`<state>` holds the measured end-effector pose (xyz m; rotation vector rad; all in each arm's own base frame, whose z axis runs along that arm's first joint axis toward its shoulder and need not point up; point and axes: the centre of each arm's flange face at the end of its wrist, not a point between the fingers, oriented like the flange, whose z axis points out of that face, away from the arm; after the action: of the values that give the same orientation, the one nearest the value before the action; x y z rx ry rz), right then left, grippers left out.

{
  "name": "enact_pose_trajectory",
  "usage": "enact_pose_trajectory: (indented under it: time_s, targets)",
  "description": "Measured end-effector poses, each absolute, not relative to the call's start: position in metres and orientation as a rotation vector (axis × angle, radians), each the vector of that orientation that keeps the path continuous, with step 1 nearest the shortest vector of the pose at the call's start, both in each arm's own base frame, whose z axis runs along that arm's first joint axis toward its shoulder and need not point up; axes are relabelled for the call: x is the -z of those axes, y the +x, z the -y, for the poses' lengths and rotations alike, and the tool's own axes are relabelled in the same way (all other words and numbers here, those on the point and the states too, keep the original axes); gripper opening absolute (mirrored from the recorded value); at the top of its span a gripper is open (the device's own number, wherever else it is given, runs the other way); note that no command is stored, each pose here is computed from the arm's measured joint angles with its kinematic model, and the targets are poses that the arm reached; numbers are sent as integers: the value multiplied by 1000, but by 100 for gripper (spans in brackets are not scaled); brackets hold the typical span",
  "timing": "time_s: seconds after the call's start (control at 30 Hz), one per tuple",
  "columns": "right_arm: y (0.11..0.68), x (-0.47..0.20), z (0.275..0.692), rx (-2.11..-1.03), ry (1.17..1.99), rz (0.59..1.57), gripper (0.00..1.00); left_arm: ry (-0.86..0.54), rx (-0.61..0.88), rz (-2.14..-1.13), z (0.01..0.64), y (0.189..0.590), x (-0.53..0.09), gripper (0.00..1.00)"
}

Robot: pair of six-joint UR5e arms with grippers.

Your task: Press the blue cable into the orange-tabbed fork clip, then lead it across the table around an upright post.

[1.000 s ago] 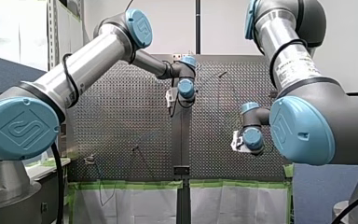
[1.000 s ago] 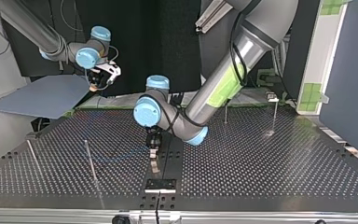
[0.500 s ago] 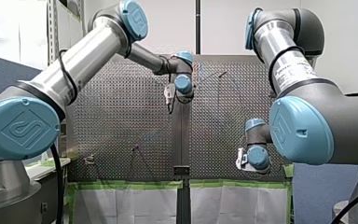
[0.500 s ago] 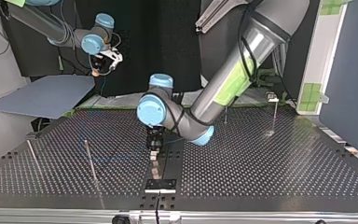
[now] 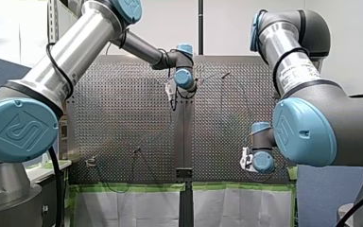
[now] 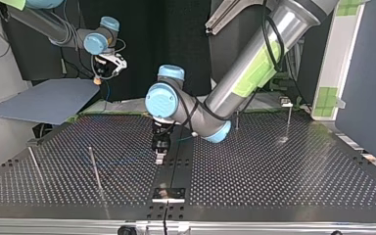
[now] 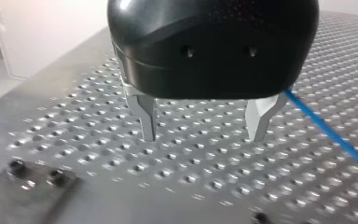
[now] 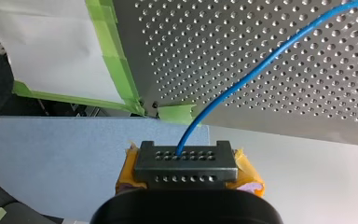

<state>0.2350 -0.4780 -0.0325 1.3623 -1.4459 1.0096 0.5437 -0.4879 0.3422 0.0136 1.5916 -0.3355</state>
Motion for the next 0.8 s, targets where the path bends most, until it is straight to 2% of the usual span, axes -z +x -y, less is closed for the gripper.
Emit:
enact_pose_trajectory:
  time_s: [0.4, 0.57, 0.8]
  targets:
    - [221, 88, 461, -950, 1354, 1498, 0, 21, 298, -1644, 482, 534, -317, 93]
    - [208, 105, 441, -897, 1329, 1536, 0, 10, 286, -1644, 479, 535, -317, 93]
    - [197, 111, 416, -872, 1317, 1537, 0, 1, 279, -1643, 475, 539, -317, 93]
